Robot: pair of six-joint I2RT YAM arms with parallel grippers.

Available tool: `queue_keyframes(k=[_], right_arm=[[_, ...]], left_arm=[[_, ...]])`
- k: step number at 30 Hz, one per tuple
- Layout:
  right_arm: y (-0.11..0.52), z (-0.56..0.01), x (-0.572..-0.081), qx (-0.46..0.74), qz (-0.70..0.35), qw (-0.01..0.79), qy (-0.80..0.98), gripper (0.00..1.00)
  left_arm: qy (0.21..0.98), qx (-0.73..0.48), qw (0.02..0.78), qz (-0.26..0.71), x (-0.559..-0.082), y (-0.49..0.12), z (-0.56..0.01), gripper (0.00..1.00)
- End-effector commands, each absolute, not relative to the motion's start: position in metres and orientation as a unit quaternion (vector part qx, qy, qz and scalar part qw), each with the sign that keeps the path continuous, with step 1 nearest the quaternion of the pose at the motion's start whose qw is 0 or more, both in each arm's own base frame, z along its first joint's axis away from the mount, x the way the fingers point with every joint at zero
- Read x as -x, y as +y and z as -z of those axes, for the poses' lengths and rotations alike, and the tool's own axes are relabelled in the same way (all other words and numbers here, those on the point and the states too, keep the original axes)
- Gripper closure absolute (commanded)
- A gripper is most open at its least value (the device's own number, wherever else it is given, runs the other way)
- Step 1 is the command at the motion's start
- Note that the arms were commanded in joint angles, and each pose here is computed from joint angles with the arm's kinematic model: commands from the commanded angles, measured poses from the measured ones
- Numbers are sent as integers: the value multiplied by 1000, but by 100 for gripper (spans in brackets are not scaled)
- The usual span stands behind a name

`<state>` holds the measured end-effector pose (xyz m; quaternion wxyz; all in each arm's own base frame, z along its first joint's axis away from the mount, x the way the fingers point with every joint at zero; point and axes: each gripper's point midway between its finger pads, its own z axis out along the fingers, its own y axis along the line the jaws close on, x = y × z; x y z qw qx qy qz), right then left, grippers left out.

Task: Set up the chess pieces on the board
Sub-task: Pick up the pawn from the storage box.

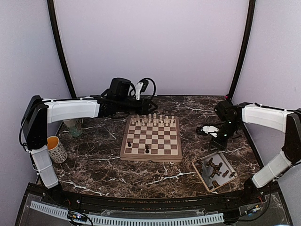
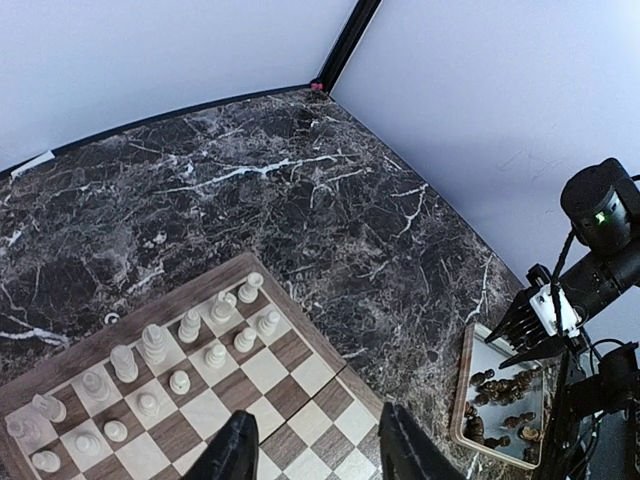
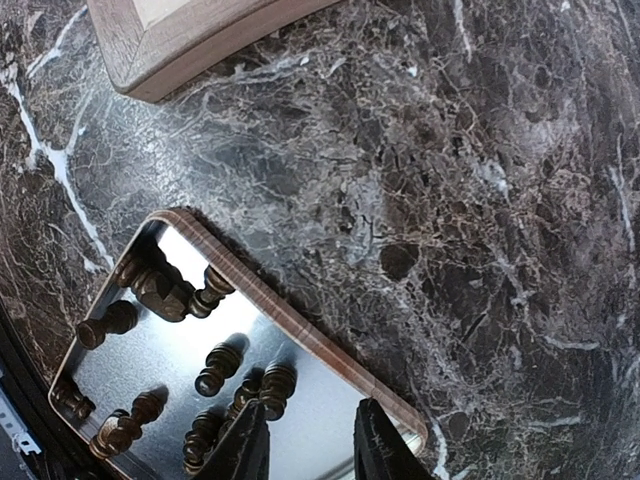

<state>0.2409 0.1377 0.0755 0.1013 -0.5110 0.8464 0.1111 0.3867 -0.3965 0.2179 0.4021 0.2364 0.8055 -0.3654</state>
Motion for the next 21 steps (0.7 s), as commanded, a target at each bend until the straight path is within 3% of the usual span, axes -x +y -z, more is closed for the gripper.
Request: queue_keyframes(k=[1,21], right_arm=[[135,-65,-237,514,-97,83,849,73],[125,-39,-213,518,-83,37,851,78]], left_arm=[[805,-248,380,382,-369,-391,-223,55],[814,-267,344,384,-355,-391,-203,56]])
